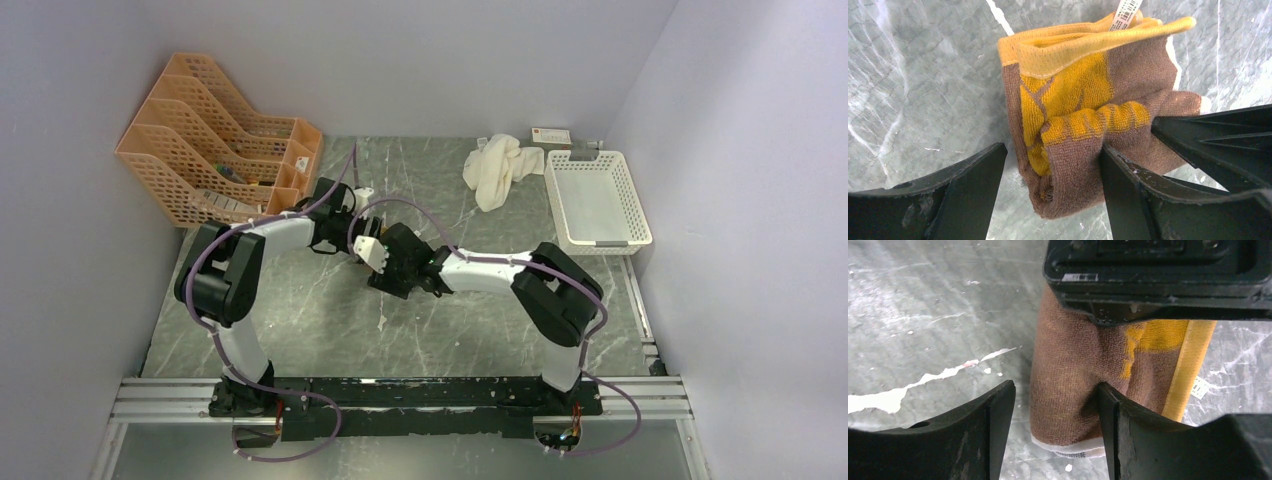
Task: Roll the towels
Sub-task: Roll the towel at the center of the board.
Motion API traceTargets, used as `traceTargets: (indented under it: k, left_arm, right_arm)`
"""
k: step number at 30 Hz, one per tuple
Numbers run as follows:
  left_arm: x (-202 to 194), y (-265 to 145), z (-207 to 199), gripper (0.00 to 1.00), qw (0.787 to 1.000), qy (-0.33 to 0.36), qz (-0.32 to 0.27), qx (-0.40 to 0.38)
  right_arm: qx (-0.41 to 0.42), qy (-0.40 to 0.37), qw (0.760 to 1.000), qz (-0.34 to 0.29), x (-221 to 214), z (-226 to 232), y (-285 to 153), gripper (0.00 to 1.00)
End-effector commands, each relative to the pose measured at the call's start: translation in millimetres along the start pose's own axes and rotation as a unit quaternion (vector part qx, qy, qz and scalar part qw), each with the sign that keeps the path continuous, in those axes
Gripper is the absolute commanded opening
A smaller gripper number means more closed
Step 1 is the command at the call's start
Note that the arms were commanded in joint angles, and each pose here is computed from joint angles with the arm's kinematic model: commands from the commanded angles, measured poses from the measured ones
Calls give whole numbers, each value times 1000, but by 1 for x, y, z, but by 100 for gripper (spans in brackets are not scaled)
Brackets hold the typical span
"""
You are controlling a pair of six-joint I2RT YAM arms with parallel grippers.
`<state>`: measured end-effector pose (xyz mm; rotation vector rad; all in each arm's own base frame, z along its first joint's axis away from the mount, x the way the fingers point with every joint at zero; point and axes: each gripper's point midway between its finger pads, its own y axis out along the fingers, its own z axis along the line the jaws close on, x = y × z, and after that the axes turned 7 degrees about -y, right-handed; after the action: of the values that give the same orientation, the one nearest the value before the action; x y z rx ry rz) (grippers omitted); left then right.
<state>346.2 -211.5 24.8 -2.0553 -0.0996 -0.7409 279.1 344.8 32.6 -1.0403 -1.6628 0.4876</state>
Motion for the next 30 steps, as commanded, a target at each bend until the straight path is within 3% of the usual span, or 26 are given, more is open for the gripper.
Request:
traceTargets:
  k: [1, 9, 18, 24, 30]
  left_arm:
    - [-9, 7, 7, 80, 1000, 3, 24, 11]
    - [2, 3, 11, 81, 1000, -3, 13, 3]
    - [52, -42, 28, 82, 998, -9, -63, -28]
    - [76, -75, 0, 85, 985, 21, -141, -99]
    - [59, -72, -13, 85, 981, 25, -130, -143]
  right_arm:
    - [-34, 1, 999, 20, 0, -12, 7, 60]
    - [-27, 24, 999, 13, 2, -9, 12, 52]
    - [33, 120, 991, -55, 6, -22, 4, 40]
    - [93, 188, 972, -108, 10, -36, -3, 36]
    - [150, 267, 938, -161, 12, -56, -11, 37]
